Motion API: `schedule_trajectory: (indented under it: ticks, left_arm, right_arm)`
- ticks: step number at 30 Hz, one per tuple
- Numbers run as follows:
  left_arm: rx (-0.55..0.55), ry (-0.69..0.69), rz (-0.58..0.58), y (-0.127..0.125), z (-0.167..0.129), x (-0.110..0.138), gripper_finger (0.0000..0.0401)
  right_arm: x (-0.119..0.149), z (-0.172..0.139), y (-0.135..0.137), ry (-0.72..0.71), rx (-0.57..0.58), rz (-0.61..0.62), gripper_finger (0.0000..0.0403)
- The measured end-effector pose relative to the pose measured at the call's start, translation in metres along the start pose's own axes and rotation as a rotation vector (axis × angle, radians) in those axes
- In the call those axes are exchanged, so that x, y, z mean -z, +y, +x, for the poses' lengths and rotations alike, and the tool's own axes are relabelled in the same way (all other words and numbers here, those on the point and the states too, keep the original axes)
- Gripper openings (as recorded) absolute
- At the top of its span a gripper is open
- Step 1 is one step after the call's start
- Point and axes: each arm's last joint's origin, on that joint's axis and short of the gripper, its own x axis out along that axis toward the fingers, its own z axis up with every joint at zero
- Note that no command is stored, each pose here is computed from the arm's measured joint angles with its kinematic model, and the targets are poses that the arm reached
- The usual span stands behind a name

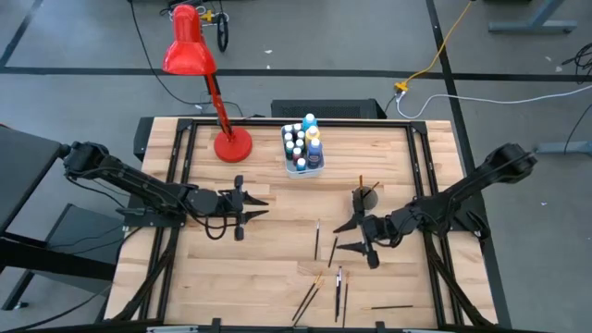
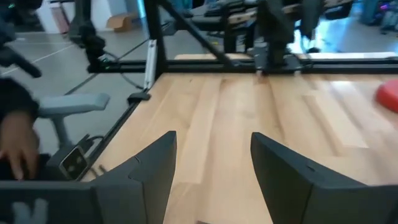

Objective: Pick & Place Paint Supplies
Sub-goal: Put the gold paint brush into the gray cup

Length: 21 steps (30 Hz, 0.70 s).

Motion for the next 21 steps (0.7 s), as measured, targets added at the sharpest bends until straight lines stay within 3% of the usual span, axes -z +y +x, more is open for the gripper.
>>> schedule_trajectory:
  ticks: [11,16,21]
  left_arm:
    - [0.0,0.001,0.02,0.0,0.0,0.0,0.0096]
    - [0.001,0.0,0.02,0.0,0.0,0.0,0.0096]
    - [0.0,0.0,0.038,0.0,0.0,0.0,0.0096]
  right_arm:
    - [0.018,0.036,0.013,0.107,-0.155,0.032,0.0208]
    - [0.025,0.054,0.02,0.24,-0.242,-0.002,0.0208]
    - [0.038,0.056,0.019,0.429,-0.201,-0.064,0.0208]
